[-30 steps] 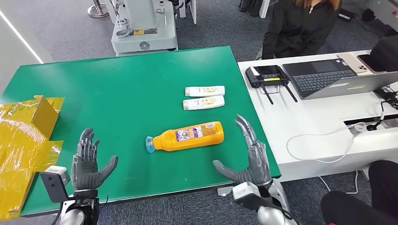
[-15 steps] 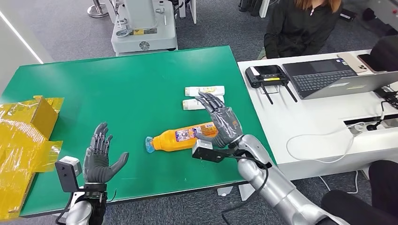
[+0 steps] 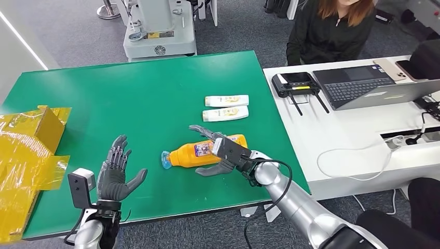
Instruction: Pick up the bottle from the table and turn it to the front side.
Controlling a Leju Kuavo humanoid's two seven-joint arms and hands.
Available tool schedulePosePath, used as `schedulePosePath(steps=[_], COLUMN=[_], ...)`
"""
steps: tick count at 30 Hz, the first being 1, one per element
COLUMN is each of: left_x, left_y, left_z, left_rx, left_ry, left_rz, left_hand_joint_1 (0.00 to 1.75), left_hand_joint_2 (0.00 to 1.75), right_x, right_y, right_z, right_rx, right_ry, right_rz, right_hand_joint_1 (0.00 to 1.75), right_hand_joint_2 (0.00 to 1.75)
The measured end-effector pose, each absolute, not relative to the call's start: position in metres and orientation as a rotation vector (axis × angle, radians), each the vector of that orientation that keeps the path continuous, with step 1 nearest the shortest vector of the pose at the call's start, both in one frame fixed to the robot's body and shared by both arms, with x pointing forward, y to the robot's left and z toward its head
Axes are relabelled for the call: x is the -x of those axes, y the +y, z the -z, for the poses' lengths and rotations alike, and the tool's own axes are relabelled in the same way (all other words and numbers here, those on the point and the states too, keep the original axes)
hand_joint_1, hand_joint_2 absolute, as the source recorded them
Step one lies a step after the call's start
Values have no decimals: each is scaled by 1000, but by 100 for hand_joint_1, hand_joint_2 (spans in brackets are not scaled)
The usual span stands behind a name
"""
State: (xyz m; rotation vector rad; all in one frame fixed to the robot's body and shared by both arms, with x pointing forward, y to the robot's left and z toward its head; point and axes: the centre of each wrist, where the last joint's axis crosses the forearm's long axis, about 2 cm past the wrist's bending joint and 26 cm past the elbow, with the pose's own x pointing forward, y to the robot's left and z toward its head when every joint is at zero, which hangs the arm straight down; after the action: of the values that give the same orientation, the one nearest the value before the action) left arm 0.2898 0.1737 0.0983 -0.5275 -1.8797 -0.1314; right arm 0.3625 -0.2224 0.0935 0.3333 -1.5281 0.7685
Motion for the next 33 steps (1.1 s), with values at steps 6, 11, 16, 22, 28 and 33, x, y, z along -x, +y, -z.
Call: schedulePosePath(steps=[6, 11, 16, 22, 28, 33], left_x=[-290, -283, -273, -269, -269, -269], left_y=[174, 177, 178, 178, 177, 176], left_z=[-98, -95, -96, -99, -101, -102], left_rx=[553, 582, 567, 569, 583, 629], left_ry=[-1857, -1807, -1795, -1800, -1797, -1780], left_rz=[122, 101, 92, 93, 100, 98], left_hand_joint_1=[0, 0, 0, 0, 0, 0], left_hand_joint_2=[175, 175, 175, 175, 175, 175], right_x=[-369, -382, -384, -382, -381, -382], right_y=[-223, -223, -219, -216, -214, -214], right_z=[-97, -111, -112, -109, -106, -103], right_rx=[-281, 87, 252, 245, 168, 115], right_ry=[-1508, -1405, -1412, -1386, -1345, -1262], right_rz=[-766, -999, -1117, -1185, -1218, -1266], right_hand_joint_1=[0, 0, 0, 0, 0, 0], right_hand_joint_2=[175, 175, 175, 175, 175, 175])
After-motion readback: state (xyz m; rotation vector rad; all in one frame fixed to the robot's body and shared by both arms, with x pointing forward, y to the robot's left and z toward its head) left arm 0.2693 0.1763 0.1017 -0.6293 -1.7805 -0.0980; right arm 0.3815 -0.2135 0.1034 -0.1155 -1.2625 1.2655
